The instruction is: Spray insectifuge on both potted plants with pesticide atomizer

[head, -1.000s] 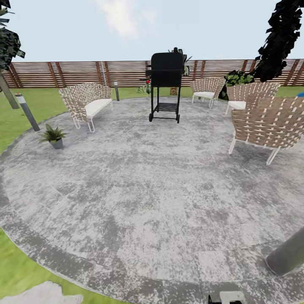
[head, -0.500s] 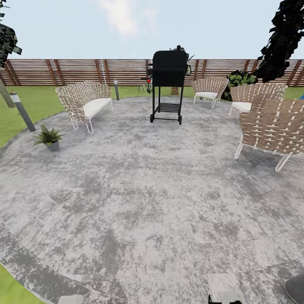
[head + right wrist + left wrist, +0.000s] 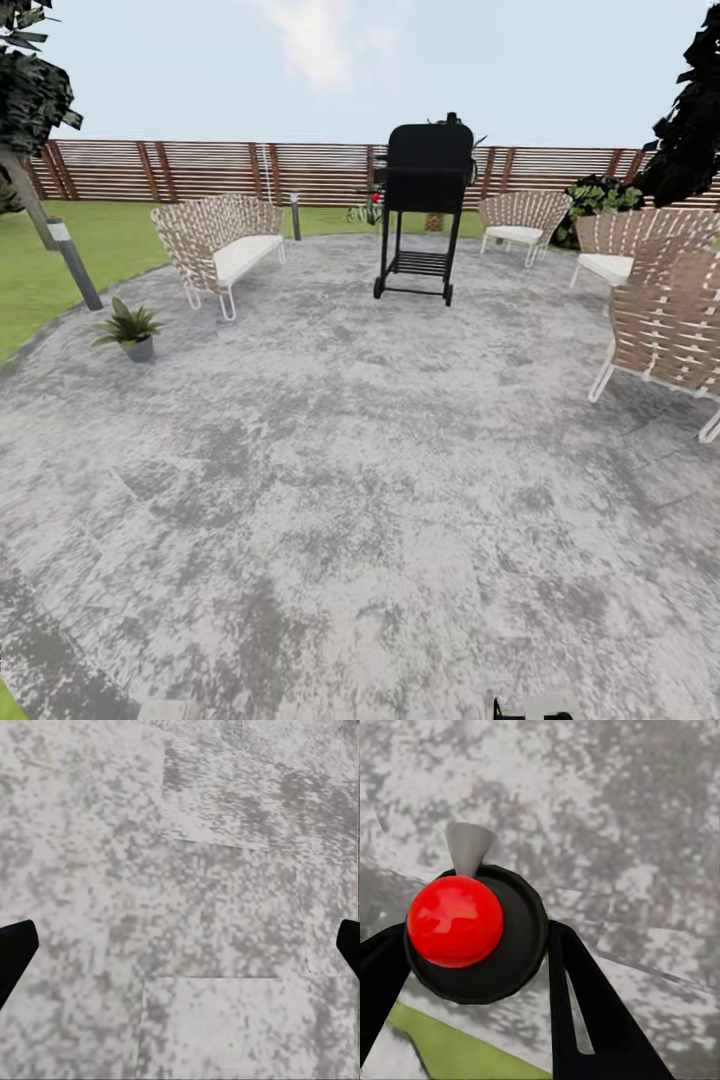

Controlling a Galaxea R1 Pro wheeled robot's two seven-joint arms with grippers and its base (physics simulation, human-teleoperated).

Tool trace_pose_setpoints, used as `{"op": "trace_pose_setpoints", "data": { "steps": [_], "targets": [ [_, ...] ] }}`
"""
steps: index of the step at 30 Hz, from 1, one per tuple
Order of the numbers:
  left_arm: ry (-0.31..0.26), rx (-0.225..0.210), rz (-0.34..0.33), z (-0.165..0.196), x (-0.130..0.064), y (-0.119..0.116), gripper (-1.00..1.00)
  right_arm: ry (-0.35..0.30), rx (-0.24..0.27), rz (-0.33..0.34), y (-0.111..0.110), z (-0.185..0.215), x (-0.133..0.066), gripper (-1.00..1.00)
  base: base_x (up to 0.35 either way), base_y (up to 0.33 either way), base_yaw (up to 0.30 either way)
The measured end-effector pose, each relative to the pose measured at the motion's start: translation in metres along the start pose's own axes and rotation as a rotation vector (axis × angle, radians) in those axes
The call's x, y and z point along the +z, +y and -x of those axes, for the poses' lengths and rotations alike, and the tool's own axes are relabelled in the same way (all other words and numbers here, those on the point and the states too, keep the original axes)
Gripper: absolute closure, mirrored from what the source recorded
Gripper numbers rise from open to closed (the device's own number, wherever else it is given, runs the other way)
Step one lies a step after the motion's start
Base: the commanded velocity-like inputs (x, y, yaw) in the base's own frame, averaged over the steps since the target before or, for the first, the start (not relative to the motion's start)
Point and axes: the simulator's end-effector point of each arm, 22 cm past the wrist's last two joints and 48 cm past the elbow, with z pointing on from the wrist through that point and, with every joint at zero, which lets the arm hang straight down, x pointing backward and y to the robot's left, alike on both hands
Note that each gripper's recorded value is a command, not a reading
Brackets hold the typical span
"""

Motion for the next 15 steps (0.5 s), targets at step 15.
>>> {"op": "trace_pose_setpoints", "data": {
  "steps": [15],
  "targets": [
    [0.0,0.0,0.0,0.0,0.0,0.0,1.0,0.0,0.0,0.002,0.0013,0.0001,-0.0002,-1.0,0.338,0.0,0.275]
  ]
}}
